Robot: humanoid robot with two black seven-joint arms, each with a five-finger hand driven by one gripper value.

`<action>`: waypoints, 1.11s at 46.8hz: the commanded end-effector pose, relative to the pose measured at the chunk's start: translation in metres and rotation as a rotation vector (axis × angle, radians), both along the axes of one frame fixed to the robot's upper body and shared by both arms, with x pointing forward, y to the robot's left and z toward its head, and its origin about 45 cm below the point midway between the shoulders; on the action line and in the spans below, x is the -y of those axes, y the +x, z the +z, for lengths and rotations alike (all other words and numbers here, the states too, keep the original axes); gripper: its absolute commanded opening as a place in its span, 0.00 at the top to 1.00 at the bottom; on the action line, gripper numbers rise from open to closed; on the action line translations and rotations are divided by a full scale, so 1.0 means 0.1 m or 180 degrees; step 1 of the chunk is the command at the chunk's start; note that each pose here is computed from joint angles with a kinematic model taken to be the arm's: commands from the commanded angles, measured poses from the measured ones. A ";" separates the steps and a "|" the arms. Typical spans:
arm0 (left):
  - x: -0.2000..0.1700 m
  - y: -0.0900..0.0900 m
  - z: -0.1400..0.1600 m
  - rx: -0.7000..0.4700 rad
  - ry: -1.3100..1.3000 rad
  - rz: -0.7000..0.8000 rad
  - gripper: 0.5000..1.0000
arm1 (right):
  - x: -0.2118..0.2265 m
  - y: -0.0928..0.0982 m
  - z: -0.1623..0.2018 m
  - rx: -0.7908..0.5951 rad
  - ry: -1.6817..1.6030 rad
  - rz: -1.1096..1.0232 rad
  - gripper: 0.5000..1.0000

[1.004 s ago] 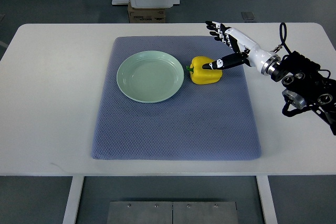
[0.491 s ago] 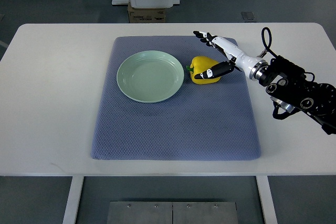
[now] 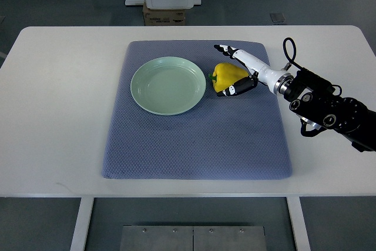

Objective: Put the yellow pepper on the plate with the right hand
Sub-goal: 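Close the right hand fingers around the yellow pepper, then lift the pepper and carry it over the green plate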

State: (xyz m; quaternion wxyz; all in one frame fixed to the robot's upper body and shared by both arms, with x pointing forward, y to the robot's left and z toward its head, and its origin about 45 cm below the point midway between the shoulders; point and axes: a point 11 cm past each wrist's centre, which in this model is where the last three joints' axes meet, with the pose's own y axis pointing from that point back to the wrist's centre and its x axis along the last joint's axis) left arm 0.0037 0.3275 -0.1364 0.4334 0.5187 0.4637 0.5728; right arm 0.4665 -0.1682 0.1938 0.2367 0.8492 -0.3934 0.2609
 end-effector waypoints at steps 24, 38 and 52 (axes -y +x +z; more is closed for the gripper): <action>0.00 0.00 0.00 0.0000 0.0000 0.0000 0.00 | 0.13 0.00 -0.19 -0.0035 -0.0200 -0.0098 0.18; 0.00 0.00 0.00 0.0000 0.0000 0.0000 0.00 | 0.10 0.00 -0.20 -0.0051 -0.0210 -0.0095 0.59; 0.00 0.00 0.00 0.0000 0.0000 0.0000 0.00 | 0.14 0.06 -0.14 -0.0082 -0.0208 -0.0215 1.00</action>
